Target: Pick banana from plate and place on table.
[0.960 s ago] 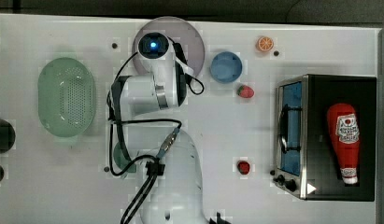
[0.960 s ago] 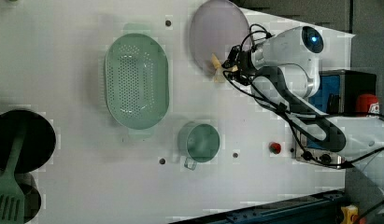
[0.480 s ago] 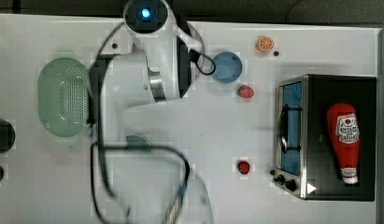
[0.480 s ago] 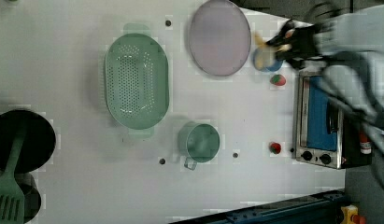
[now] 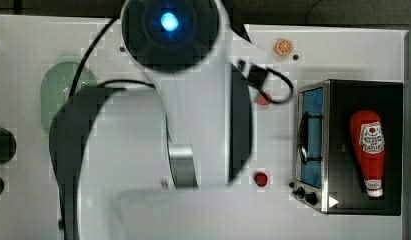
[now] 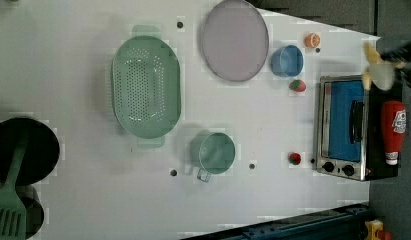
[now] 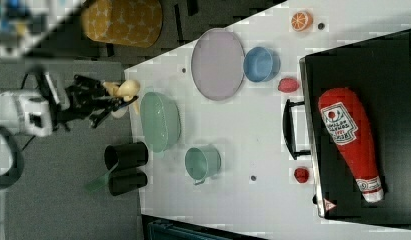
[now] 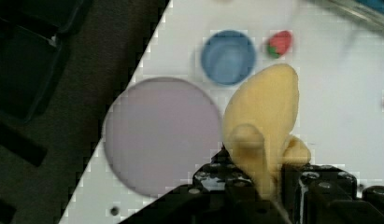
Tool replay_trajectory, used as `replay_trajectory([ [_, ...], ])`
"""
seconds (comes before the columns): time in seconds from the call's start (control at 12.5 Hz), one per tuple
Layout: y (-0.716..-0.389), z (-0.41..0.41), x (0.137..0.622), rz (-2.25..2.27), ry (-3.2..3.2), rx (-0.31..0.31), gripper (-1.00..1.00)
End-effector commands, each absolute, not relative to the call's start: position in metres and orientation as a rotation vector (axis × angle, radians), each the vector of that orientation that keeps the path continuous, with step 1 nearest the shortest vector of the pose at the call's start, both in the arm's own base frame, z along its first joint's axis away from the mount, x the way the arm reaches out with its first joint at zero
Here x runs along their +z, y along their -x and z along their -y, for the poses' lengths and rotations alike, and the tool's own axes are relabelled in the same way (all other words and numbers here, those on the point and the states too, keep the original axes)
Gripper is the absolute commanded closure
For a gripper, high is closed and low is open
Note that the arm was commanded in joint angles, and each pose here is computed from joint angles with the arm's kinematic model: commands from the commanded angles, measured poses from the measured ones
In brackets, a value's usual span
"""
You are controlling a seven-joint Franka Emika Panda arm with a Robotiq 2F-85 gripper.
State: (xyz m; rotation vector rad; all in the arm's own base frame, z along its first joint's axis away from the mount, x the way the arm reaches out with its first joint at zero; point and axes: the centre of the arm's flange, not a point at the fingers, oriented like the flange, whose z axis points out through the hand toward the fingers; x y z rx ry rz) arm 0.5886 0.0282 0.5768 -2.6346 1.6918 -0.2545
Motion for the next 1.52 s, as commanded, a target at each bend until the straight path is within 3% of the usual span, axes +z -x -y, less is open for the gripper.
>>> replay_trajectory([
  [0.08,-0.562,0.005,0.482,-1.773,2.738,0.051,0.51],
  [0.32,-0.518,0.023,0.444,-1.821,2.727,0.117,0.51],
  [0.96,-0.479,0.028,0.289,-1.783,2.683,0.029,0.51],
  [1.04,-0.48,0.027,0.278,-1.781,2.685,0.031,0.42],
  [1.52,-0.485,0.023,0.264,-1.761,2.688,0.014,-0.92],
])
